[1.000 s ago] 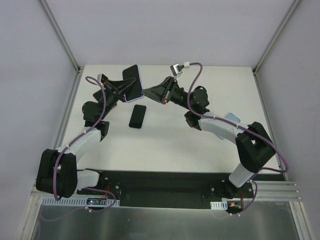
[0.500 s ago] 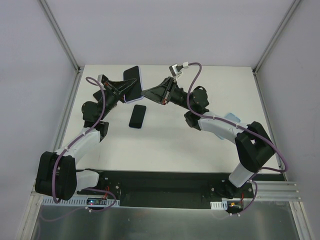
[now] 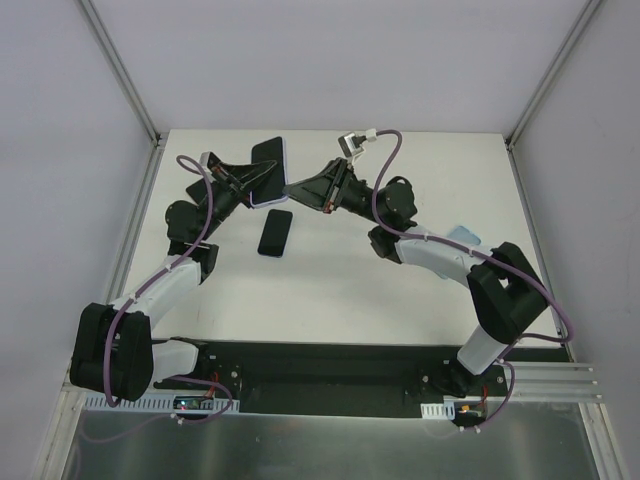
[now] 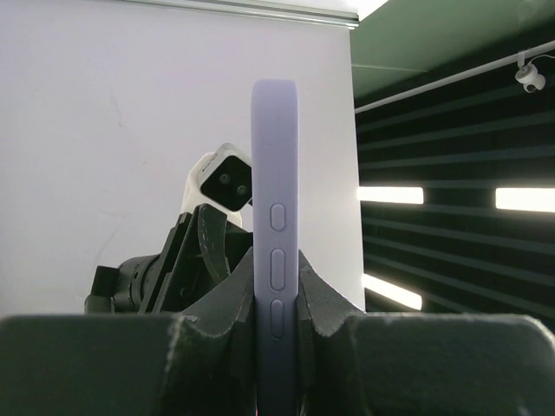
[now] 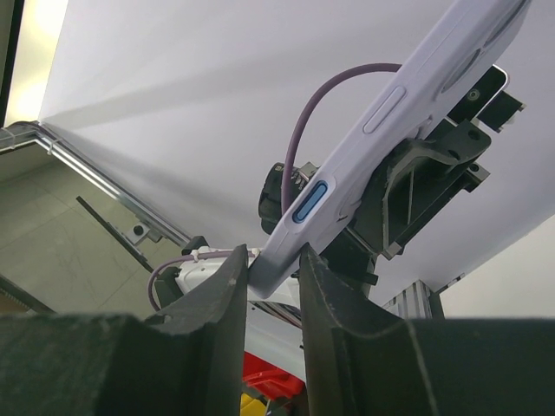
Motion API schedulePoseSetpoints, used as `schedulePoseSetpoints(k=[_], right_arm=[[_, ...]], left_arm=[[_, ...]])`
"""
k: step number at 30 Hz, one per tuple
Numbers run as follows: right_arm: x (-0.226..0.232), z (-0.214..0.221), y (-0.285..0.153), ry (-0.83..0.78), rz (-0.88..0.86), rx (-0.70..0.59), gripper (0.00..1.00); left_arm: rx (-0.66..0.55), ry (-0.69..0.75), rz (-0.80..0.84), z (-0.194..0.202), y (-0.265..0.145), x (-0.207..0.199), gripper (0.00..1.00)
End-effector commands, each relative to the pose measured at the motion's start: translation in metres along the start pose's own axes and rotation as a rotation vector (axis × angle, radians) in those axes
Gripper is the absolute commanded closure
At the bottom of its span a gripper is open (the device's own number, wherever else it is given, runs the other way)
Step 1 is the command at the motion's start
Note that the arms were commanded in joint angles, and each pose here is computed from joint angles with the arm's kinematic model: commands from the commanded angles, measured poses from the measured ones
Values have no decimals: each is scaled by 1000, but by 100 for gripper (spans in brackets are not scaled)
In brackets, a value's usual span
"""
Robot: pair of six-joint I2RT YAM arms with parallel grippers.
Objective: Take the phone out of the phone case
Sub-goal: Remove the phone case from the phone.
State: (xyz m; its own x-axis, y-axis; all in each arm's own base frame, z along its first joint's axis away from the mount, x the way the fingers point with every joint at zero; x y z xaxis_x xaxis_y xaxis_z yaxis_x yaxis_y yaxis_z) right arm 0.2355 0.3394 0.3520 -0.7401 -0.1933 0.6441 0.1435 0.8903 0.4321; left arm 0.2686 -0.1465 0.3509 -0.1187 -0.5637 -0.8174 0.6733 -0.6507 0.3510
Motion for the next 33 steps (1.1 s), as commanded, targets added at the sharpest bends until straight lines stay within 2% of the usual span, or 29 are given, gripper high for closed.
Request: schedulePoseSetpoints(k=[1,5,8,11,21,22,29,33], right_arm=[[44,18,2,-111,-244,42,74],[42,22,-1,-96,-233,48,75],[43,22,-2,-95,-231,44,66],[44,21,-3,-94,-227,39,63],[47,14,-7,-101,-198,4,62],[46,13,-9,-108,-188,1,58],[18,12,-31,-89,0,-17,50],[31,-1,-18,-142,-19,-8,49]], left_arm=[[38,-288,28,14,4,-23,100],[29,-283,32,11,4,-23,100],[30,-274,32,10,4,-23,100],[29,-271,32,10,4,-23,100],[20,-268,44,5,1,-24,100],[19,-268,47,5,1,-24,100],[28,-258,60,6,1,-30,100],[29,-258,58,6,1,-29,100]])
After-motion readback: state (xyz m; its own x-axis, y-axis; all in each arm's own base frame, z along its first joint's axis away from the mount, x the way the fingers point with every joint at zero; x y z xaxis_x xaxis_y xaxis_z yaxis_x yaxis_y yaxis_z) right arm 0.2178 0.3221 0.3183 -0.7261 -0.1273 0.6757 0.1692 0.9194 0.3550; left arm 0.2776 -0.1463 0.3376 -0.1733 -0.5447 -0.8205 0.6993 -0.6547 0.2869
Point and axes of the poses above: each gripper's point midway between its finger pads, its own y axis out along the fingers, its own x axis along the line the jaws close on, z = x × y, the point moved 7 cm from there along -y, back along the fingers, and after that the axes turned 14 degrees about -y, right-handed, at the moved point
